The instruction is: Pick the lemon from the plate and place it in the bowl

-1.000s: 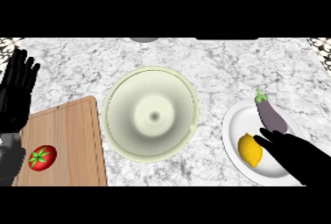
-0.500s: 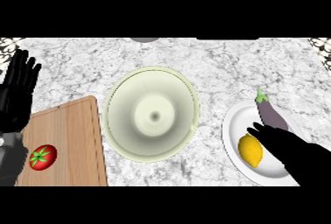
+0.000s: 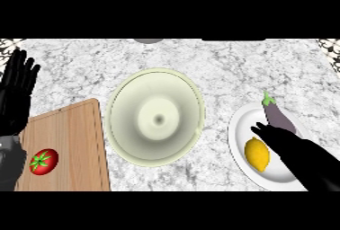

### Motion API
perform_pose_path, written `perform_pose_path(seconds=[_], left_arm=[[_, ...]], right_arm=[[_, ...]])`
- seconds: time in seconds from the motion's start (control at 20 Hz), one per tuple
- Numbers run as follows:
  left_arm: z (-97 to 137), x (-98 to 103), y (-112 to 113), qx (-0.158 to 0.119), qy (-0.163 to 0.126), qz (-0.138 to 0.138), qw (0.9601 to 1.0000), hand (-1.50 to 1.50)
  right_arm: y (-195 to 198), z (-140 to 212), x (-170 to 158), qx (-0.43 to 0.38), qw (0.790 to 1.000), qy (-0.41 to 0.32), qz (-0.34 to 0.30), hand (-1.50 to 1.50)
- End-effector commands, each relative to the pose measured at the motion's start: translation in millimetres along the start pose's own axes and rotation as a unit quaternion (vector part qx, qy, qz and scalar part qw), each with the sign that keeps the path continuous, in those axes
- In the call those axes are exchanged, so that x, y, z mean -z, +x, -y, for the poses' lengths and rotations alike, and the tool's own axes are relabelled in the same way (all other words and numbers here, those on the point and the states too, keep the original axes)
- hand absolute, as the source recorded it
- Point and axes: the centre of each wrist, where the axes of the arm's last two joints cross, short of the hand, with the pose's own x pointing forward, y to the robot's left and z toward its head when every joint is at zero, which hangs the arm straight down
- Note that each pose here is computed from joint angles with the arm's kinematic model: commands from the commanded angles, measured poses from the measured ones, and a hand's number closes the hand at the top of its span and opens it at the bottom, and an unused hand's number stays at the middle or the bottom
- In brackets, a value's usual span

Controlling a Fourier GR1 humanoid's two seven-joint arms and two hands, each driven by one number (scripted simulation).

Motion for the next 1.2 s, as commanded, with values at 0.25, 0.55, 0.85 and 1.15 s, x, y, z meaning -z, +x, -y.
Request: perform_pose_path(seconds=[0.25, 0.55, 0.85, 1.15], left_arm=[[4.0, 9.7, 8.5, 0.001, -0.004, 0.003, 1.0, 0.0], [15.2, -15.4, -8.5, -0.008, 0.0, 0.003, 1.0, 0.0], [-14.0, 2.2, 1.6, 0.0, 0.003, -0.001, 1.0, 0.0], [16.4, 3.1, 4.3, -0.002, 0.008, -0.002, 1.0, 0.0]], right_arm=[[3.6, -22.7, 17.8, 0.004, 0.999, 0.0, 0.041, -1.5], [-10.8, -16.0, 35.8, -0.016, 1.0, 0.015, 0.022, -1.5], [-11.3, -34.4, 49.8, -0.016, 1.0, 0.02, 0.017, -1.5], [-5.2, -52.9, 60.4, -0.013, 1.0, 0.026, -0.007, -1.5]])
